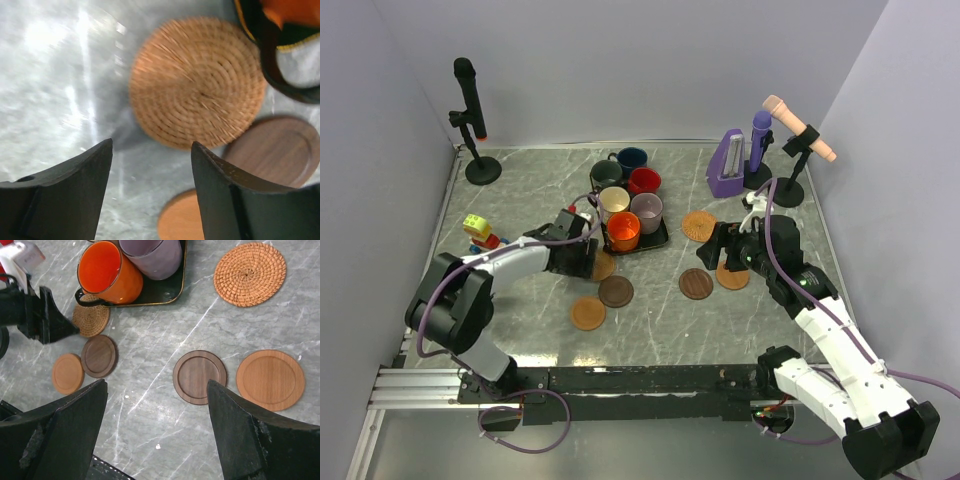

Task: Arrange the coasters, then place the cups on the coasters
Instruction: Move the coaster to the center of the board.

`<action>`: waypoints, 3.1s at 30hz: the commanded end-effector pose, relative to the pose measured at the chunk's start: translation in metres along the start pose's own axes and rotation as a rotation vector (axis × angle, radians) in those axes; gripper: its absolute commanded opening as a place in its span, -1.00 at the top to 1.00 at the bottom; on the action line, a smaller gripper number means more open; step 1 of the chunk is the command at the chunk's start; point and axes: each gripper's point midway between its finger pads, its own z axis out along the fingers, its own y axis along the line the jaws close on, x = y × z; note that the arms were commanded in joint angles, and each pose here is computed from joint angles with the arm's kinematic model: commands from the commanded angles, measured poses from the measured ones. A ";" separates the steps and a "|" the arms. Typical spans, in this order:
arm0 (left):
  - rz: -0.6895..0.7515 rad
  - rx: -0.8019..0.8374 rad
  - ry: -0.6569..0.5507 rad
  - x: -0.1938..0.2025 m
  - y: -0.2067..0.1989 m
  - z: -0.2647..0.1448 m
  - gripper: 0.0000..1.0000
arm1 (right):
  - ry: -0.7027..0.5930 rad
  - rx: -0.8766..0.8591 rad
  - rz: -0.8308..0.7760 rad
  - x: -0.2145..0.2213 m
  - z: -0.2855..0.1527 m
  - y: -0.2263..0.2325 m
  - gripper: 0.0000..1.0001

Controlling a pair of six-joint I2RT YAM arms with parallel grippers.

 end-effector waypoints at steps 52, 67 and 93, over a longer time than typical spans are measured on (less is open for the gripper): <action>-0.121 0.272 0.031 0.053 -0.130 0.006 -0.08 | 0.040 -0.043 0.010 0.015 0.013 0.004 -0.75; 0.017 0.292 -0.465 -0.068 -0.118 -0.157 -0.93 | 0.079 -0.034 -0.097 0.019 0.010 0.010 -0.87; -0.124 0.051 -0.920 -0.197 0.017 -0.226 -0.93 | 0.308 0.181 -0.219 0.090 0.153 0.076 -0.22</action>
